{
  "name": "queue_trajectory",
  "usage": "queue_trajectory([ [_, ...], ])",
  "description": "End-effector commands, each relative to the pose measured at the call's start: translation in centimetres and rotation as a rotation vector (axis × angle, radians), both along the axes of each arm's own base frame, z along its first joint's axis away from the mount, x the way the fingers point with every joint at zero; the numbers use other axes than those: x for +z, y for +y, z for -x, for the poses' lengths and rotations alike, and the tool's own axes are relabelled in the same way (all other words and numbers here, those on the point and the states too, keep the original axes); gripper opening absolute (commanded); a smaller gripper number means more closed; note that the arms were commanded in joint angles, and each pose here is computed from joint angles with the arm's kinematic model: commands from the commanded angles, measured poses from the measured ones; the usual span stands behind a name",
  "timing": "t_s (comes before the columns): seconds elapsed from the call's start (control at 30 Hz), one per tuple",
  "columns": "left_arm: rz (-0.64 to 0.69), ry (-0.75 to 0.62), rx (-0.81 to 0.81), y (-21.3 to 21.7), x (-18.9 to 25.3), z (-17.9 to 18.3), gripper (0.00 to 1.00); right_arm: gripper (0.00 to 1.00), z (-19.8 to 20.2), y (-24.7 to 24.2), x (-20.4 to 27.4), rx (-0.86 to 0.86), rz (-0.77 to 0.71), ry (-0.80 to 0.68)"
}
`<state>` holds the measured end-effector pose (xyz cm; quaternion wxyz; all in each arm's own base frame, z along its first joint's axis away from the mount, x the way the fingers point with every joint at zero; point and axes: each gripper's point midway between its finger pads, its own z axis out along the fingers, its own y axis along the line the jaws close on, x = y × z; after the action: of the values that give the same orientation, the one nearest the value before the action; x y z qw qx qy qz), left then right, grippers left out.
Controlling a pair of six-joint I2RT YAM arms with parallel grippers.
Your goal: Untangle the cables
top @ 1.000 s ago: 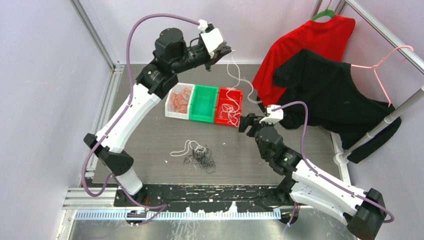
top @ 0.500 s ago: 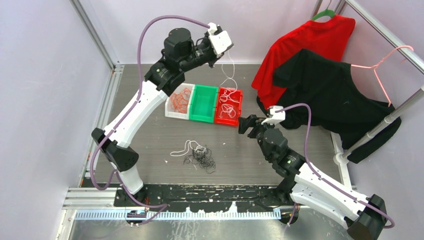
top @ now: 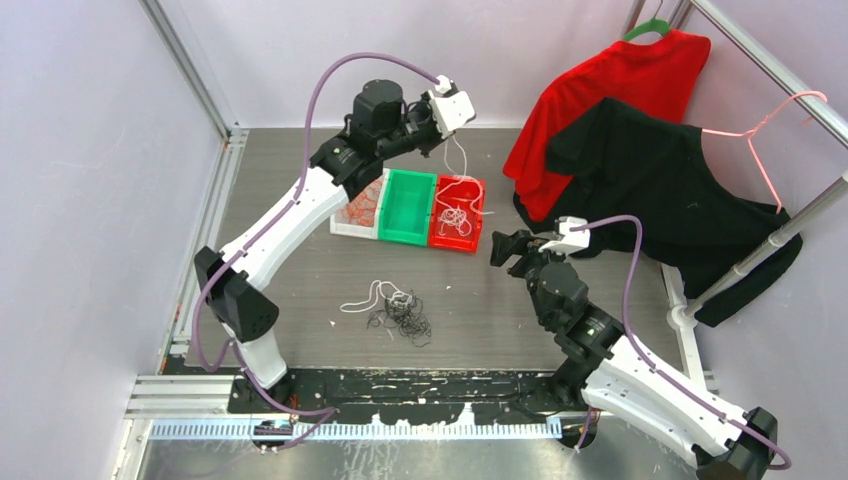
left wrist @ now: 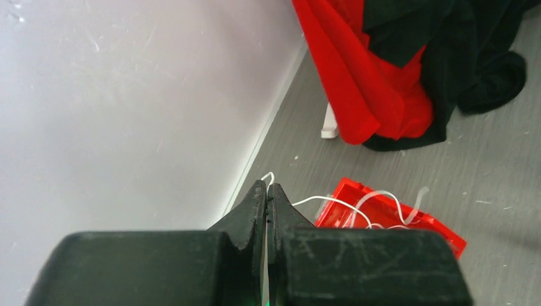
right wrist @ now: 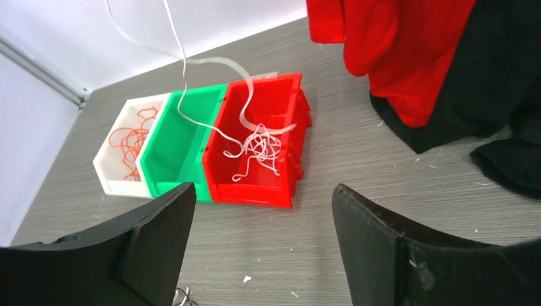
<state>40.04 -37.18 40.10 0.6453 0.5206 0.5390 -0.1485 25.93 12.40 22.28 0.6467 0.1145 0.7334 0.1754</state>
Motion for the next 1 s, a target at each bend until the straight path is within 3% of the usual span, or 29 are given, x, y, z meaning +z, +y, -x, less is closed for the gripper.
queue_trajectory([
  [0.0,-0.021,-0.099,0.097,0.9,0.9,-1.9,0.00,0.83,0.1,-1.6,1.5,-0.073,-0.040,-0.033],
  [0.23,-0.125,-0.103,0.206,2.0,-2.0,-4.2,0.00,0.83,-0.1,-2.0,1.0,-0.093,-0.028,-0.020],
  [0.43,-0.129,-0.041,0.129,0.6,-4.3,-2.8,0.00,0.83,-0.4,-2.0,0.7,-0.097,-0.024,-0.014],
  [0.77,-0.077,0.173,0.049,-3.3,-7.9,-2.3,0.00,0.83,0.0,-2.9,1.0,-0.125,-0.034,-0.023],
  [0.97,-0.176,0.152,0.037,-4.3,-11.6,-3.1,0.00,0.82,0.5,-3.7,0.7,-0.137,-0.036,-0.023],
])
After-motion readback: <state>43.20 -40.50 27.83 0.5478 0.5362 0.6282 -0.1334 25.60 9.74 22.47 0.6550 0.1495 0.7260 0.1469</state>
